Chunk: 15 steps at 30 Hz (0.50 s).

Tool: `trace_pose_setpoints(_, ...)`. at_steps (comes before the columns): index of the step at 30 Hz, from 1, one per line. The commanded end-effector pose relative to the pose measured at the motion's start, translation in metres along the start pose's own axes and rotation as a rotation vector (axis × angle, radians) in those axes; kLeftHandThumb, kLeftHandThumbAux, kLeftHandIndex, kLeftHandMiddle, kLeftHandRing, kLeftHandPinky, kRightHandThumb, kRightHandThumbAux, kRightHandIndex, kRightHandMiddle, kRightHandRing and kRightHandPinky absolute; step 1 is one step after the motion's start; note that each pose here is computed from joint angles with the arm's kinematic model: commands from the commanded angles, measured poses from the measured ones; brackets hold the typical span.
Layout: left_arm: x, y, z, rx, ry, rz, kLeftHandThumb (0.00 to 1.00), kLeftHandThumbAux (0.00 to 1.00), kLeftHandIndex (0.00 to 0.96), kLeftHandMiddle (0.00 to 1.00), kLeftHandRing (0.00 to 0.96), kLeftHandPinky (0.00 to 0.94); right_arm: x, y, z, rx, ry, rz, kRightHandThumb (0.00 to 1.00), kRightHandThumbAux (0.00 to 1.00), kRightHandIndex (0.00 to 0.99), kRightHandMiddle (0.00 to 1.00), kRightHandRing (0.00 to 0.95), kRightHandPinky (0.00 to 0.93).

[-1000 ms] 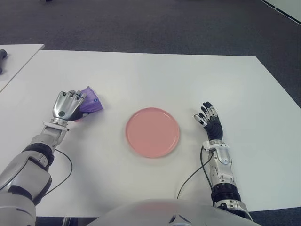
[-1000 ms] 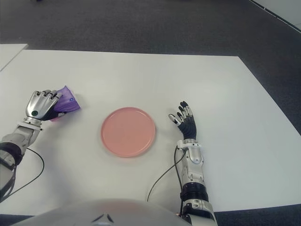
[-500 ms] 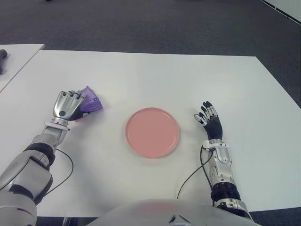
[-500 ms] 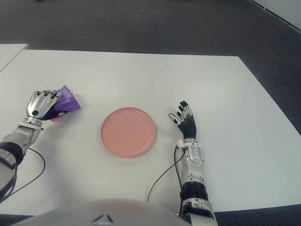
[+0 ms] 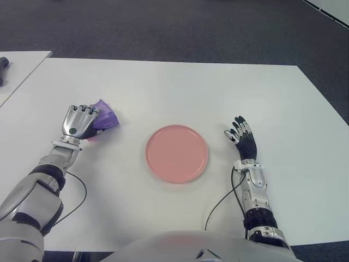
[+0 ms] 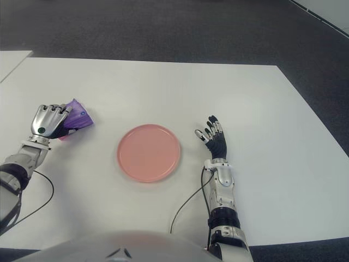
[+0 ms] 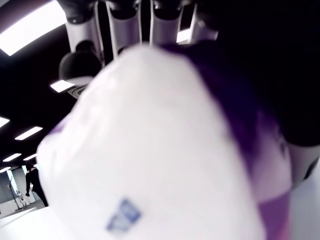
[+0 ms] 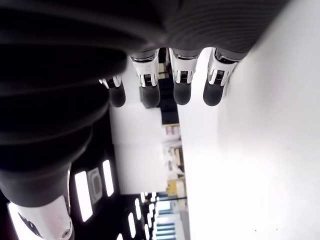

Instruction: Put the tissue paper into the plate.

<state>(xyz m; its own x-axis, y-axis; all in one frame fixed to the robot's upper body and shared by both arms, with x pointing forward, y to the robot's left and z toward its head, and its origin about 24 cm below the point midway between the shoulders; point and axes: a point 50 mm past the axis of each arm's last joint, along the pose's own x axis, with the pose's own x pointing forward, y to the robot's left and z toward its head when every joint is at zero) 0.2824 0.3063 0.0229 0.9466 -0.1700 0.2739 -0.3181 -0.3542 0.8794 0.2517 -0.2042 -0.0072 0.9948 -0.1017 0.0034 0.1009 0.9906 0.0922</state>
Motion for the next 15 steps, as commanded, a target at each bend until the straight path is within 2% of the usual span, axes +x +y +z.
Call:
trace_pose_setpoints(1, 0.009, 0.009, -0.010, 0.005, 0.003, 0.028, 0.853, 0.667, 0.401, 0.550, 0.846, 0.826, -0.006, -0.002, -0.015, 0.010, 0.080, -0.018, 0.129, 0.741, 0.000, 0.011, 0.010, 0.050)
trace_pose_setpoints(6, 0.026, 0.024, -0.016, 0.003, 0.011, 0.099, 0.853, 0.667, 0.400, 0.548, 0.842, 0.814, -0.005, -0.002, -0.016, 0.010, 0.081, -0.018, 0.129, 0.741, 0.000, 0.011, 0.010, 0.050)
trace_pose_setpoints(9, 0.038, 0.038, -0.017, -0.001, 0.017, 0.169, 0.853, 0.668, 0.400, 0.547, 0.842, 0.818, -0.005, -0.003, -0.016, 0.010, 0.081, -0.018, 0.129, 0.741, 0.000, 0.011, 0.010, 0.050)
trace_pose_setpoints(13, 0.043, 0.048, -0.018, -0.007, 0.025, 0.212, 0.853, 0.668, 0.400, 0.547, 0.842, 0.816, -0.005, -0.003, -0.016, 0.010, 0.081, -0.018, 0.129, 0.741, 0.000, 0.011, 0.010, 0.050)
trace_pose_setpoints(15, 0.051, 0.065, -0.019, -0.021, 0.028, 0.283, 0.853, 0.668, 0.400, 0.547, 0.840, 0.814, -0.004, -0.003, -0.016, 0.010, 0.081, -0.018, 0.129, 0.741, 0.000, 0.011, 0.010, 0.050)
